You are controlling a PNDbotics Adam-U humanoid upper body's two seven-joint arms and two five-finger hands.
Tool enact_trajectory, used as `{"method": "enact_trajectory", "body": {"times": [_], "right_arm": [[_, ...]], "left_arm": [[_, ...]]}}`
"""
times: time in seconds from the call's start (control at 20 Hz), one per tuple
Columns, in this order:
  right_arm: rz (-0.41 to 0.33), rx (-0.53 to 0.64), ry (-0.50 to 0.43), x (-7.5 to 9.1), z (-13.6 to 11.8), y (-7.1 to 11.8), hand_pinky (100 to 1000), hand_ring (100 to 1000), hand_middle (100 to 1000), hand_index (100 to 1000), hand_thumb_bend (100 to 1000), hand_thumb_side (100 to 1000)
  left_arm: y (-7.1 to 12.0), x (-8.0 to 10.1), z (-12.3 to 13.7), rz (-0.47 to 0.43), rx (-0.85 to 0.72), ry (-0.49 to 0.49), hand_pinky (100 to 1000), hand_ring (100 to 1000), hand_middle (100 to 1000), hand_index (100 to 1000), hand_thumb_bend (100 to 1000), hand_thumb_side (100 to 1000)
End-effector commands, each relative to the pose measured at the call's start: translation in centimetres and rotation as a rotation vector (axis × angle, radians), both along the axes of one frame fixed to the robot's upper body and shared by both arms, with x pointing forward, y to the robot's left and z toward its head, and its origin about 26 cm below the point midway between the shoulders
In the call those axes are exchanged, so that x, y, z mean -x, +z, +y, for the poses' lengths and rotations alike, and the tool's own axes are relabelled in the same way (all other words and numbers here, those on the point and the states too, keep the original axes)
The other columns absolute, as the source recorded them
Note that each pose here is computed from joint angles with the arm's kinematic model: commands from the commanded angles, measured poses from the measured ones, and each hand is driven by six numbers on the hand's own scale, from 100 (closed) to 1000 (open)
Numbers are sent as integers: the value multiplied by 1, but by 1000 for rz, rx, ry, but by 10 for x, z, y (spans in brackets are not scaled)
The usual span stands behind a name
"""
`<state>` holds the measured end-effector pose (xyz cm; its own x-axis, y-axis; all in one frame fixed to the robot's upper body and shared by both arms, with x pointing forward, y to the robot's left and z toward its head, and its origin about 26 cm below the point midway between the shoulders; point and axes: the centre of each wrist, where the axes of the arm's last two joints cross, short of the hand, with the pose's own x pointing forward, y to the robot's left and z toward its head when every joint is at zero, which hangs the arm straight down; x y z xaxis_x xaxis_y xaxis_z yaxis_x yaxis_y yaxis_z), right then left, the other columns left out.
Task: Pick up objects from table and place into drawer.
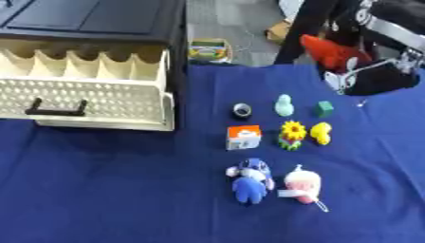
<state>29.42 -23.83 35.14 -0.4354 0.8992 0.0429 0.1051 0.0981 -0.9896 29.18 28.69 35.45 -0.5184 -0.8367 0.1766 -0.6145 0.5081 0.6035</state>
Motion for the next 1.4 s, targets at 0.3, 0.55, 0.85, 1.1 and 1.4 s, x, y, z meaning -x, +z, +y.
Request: {"method": "enact_trajectory", "body": {"times": [0.3,0.55,0.85,1.1,1.4], "right_arm": [[25,-30,114,10,47,27,272,408,262,419,100,193],[43,-58,156,2,74,48,263,399,248,411,100,193],[25,-95,192,-16,104,66,260,393,241,410,100,193],[10,-113,213,-32,125,67,257,390,238,409,100,193],[10,-134,228,-44,144,65,254,386,234,407,100,194]], "left_arm": [[9,5,0,-24,-12,3,100,100,100,705,497,887],[10,5,-2,-29,-4,-16,100,100,100,680,498,885],[12,4,-8,-46,5,-68,100,100,100,681,491,892],[14,3,-15,-68,12,-117,100,100,100,685,490,896],[16,2,-22,-77,21,-153,100,100,100,684,492,896]]}}
